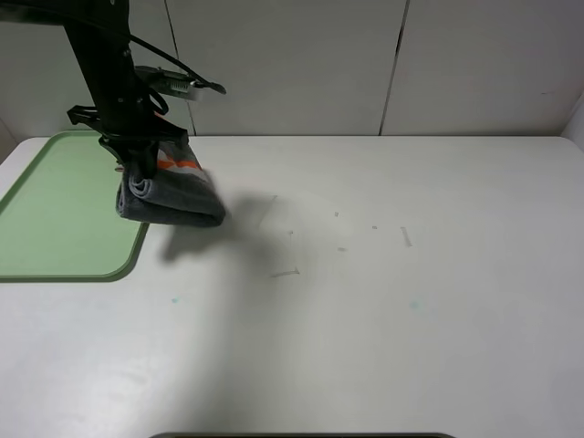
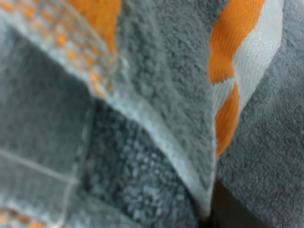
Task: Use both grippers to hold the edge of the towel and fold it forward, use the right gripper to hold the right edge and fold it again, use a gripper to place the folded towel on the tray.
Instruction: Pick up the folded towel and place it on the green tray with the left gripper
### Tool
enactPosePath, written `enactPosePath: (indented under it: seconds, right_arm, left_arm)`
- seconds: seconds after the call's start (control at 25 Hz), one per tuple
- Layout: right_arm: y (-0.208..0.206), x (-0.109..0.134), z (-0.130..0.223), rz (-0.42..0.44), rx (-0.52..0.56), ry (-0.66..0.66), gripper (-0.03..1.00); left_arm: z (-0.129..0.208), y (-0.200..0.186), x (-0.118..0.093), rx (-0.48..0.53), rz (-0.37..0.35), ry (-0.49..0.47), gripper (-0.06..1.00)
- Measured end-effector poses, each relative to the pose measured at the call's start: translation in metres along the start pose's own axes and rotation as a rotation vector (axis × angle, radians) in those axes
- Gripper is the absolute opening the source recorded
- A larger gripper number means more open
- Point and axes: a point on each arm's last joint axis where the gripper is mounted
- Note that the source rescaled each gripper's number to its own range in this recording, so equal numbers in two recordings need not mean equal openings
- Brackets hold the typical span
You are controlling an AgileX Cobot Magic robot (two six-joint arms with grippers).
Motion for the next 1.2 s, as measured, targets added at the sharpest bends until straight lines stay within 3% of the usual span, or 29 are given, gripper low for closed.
enactPosePath:
  seconds: [0.16, 0.28, 0.32, 0.4, 0.6, 1.2]
  right_arm:
    - [0.0, 0.0, 0.0, 0.0, 0.0, 0.0, 1.0]
    - [0.0, 0.0, 0.0, 0.0, 0.0, 0.0, 1.0]
    - [0.0, 0.0, 0.0, 0.0, 0.0, 0.0, 1.0]
    - [0.0, 0.0, 0.0, 0.0, 0.0, 0.0, 1.0]
    - [0.0, 0.0, 0.0, 0.0, 0.0, 0.0, 1.0]
    - [0.0, 0.0, 0.0, 0.0, 0.0, 0.0, 1.0]
  left_arm:
    - [-0.001, 0.001, 0.019, 0.003, -0.002, -0.04, 0.23]
    - [0.001, 0.004, 0.055, 0.01, -0.006, -0.116, 0.23]
    - [0.001, 0.004, 0.055, 0.01, -0.006, -0.116, 0.23]
    - [0.004, 0.006, 0.082, 0.01, -0.009, -0.176, 0.23]
    - [0.01, 0.011, 0.118, 0.002, -0.013, -0.263, 0.23]
    - [0.025, 0.029, 0.149, 0.008, -0.041, -0.323, 0.23]
Point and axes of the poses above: a point on each arm's last joint axis where the gripper is mounted, y pointing out along that axis toward the gripper, x along the wrist's bending axis when the last joint is at zero, z = x × y, and after that the axes turned 5 degrees about -y, right-handed
